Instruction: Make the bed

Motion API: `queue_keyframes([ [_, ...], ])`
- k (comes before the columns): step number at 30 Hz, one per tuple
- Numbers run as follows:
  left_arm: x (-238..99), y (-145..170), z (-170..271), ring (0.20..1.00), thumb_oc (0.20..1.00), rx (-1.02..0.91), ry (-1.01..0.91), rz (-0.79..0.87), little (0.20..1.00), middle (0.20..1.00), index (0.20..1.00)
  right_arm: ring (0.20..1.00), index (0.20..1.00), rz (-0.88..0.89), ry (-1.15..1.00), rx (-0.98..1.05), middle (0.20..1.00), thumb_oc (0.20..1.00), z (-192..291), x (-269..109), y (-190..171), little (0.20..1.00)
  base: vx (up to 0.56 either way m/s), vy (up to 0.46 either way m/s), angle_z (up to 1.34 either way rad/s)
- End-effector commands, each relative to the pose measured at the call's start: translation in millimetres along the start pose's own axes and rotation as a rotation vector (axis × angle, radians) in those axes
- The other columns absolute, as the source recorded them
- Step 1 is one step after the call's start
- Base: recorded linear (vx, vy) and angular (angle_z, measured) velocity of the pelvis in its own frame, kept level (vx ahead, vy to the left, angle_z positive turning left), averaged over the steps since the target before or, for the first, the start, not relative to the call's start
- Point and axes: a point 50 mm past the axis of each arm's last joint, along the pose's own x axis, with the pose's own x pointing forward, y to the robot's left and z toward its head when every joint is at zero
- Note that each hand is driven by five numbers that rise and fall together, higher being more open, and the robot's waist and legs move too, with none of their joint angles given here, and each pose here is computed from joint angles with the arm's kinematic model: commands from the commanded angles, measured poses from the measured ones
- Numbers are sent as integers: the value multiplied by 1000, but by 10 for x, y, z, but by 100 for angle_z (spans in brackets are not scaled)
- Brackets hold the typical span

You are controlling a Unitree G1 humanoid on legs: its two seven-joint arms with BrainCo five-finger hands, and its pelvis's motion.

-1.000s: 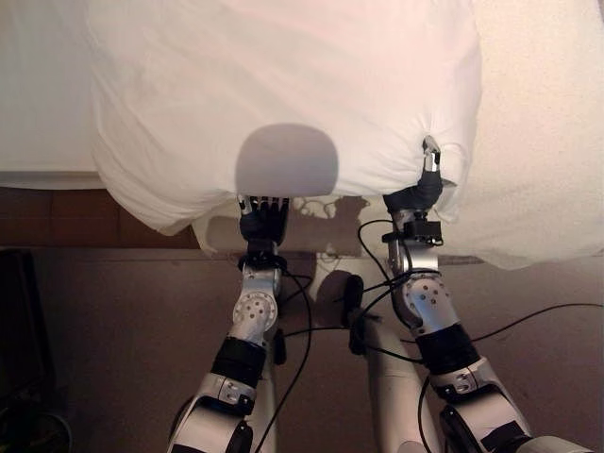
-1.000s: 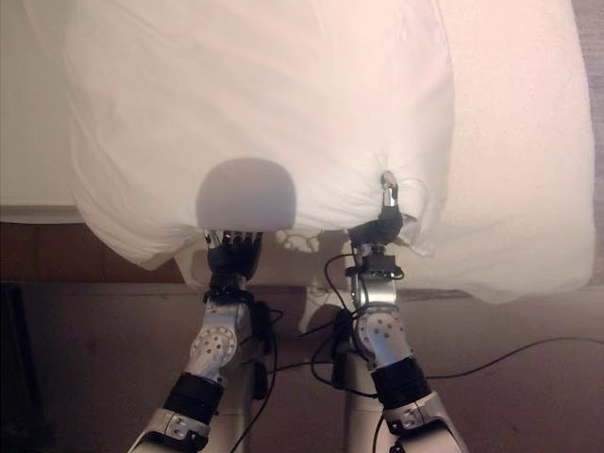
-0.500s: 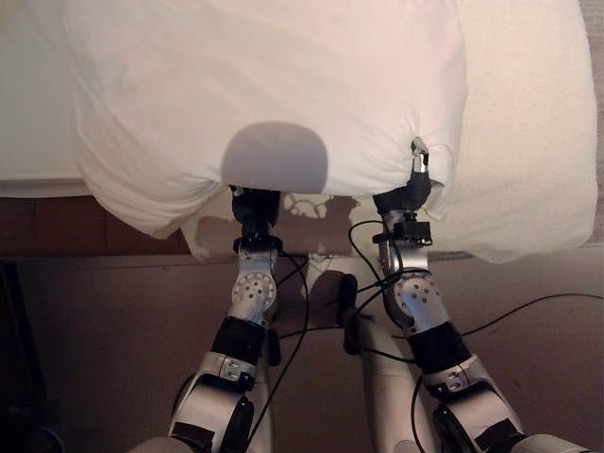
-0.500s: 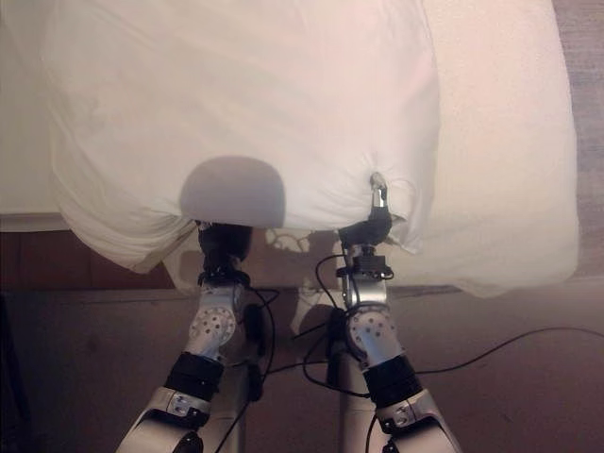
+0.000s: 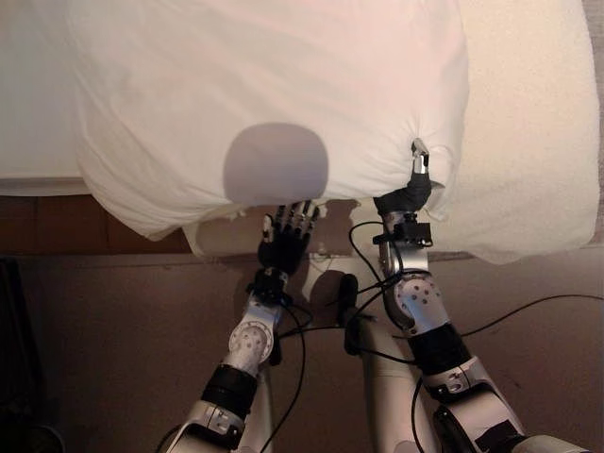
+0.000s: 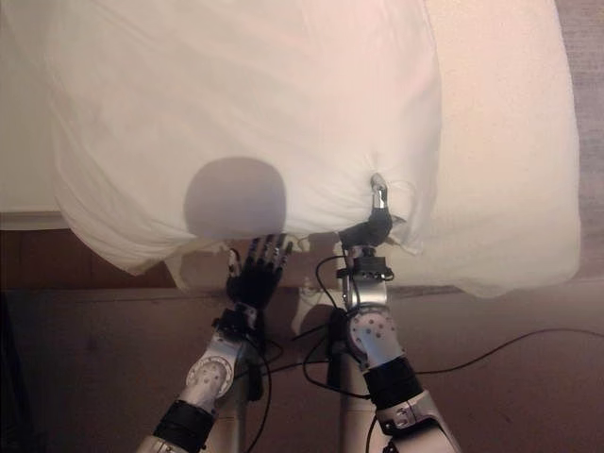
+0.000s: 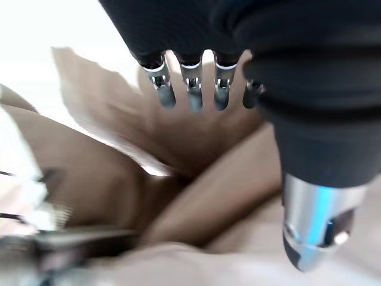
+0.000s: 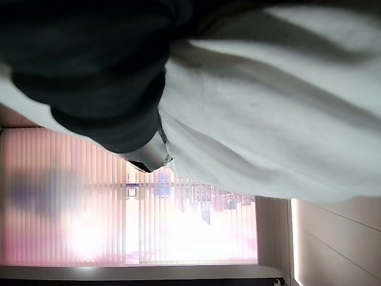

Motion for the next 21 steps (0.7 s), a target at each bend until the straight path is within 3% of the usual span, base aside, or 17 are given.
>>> queue_keyframes([
  [1,-30,-23,-150,1000,1000,67,102,-54,1000,1000,1000,200,200,250,-71,19,200,200,96,-9,403,200,0,0,0],
  [9,-113,71,-225,1000,1000,151,176,-36,1000,1000,1000,200,200,250,-65,27,200,200,66,11,413,200,0,0,0],
  [16,72,-267,-218,1000,1000,154,126,-172,1000,1000,1000,200,200,233,-65,49,200,200,21,-2,415,200,0,0,0],
  [21,250,-354,-134,1000,1000,167,49,-131,1000,1000,1000,200,200,219,-49,56,200,200,-32,1,411,200,0,0,0],
])
